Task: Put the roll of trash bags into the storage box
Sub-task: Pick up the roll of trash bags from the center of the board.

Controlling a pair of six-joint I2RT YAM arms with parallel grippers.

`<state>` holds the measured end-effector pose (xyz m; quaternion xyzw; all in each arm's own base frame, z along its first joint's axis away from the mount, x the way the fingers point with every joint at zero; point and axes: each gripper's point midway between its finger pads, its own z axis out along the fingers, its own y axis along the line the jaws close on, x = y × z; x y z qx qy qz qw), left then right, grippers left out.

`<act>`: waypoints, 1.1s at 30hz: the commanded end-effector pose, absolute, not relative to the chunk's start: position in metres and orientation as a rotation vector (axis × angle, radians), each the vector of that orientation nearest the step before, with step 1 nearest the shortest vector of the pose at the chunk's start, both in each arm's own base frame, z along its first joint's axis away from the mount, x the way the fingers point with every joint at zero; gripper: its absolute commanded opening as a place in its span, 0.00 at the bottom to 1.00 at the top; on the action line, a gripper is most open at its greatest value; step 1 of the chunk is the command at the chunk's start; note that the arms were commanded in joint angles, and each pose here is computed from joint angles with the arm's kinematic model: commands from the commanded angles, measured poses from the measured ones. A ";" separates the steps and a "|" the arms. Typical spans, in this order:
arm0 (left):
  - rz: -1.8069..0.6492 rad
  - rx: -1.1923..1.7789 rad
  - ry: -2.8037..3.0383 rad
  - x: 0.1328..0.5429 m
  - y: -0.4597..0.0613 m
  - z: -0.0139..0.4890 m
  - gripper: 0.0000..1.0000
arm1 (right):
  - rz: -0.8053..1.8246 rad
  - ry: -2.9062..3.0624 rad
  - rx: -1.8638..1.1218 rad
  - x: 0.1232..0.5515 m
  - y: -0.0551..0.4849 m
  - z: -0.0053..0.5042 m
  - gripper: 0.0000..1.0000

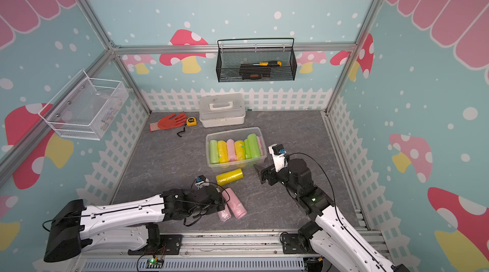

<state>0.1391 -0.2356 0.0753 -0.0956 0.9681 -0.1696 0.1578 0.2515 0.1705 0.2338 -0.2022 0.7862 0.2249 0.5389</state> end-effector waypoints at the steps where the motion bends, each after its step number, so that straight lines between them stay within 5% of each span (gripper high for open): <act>1: -0.457 -0.283 2.798 0.138 -0.244 0.068 0.93 | 0.533 1.854 -0.467 0.253 0.169 0.244 0.99; 16: -0.407 -0.211 2.881 0.136 -0.267 0.027 0.80 | 0.539 1.860 -0.466 0.253 0.170 0.242 0.99; 22: -0.373 -0.200 2.924 0.132 -0.269 0.013 0.56 | 0.539 1.857 -0.463 0.252 0.169 0.243 0.98; 33: -0.388 -0.242 2.882 0.134 -0.256 0.029 0.28 | 0.537 1.861 -0.458 0.252 0.169 0.243 0.99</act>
